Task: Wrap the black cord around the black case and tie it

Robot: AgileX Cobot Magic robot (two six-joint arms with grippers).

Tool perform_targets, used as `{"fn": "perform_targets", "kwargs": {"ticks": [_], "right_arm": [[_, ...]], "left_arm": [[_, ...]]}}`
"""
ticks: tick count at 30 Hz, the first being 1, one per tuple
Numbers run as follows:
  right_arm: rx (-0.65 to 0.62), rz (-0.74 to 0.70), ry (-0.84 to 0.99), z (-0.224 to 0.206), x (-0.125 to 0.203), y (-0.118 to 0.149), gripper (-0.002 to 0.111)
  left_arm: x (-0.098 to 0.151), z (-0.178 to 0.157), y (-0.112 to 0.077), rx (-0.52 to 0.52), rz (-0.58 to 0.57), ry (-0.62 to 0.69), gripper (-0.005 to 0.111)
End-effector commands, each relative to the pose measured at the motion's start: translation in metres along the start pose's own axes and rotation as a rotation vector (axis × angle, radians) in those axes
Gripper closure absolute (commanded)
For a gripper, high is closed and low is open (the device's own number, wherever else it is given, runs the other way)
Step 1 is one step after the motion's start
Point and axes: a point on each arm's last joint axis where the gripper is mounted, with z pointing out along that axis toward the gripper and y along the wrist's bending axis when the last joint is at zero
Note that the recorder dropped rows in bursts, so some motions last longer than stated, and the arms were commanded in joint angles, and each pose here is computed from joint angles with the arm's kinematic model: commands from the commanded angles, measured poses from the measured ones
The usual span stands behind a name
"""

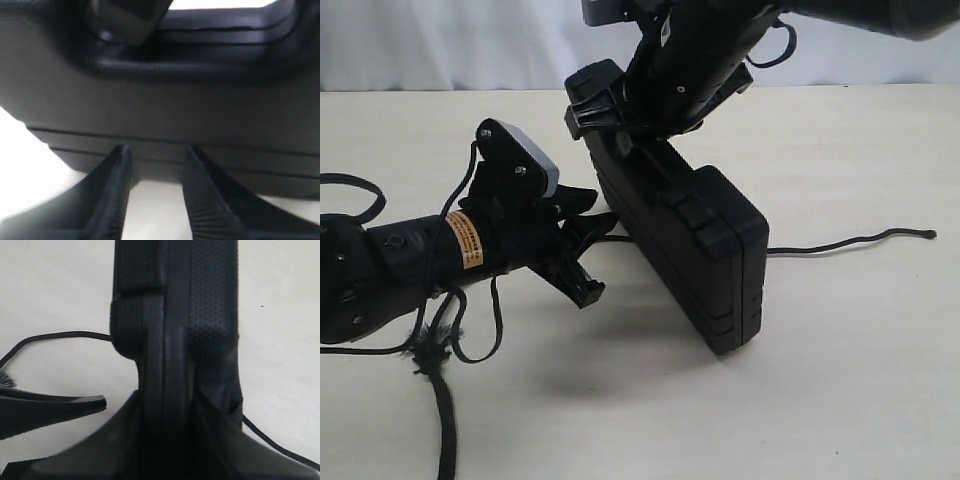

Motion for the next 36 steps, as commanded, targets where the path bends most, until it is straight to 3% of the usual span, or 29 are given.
{"fn": "perform_targets", "kwargs": {"ticks": [1, 8, 12, 26, 36], "right_arm": [[0.048, 0.026, -0.052, -0.007, -0.004, -0.003, 0.104], [0.305, 0.027, -0.094, -0.039, -0.004, -0.027, 0.104], [0.383, 0.011, -0.082, -0.052, -0.001, -0.034, 0.104], [0.225, 0.03, -0.005, -0.003, 0.0, -0.016, 0.104], [0.297, -0.148, -0.037, -0.006, 0.007, 0.027, 0.104]], "left_arm": [[0.002, 0.003, -0.001, 0.007, -0.006, -0.01, 0.072], [0.01, 0.007, -0.002, 0.014, -0.013, 0.02, 0.072], [0.008, 0.007, -0.002, 0.015, -0.013, -0.002, 0.072], [0.01, 0.008, -0.002, 0.024, 0.03, 0.013, 0.072], [0.022, 0.015, 0.005, -0.019, -0.003, 0.056, 0.072]]}}
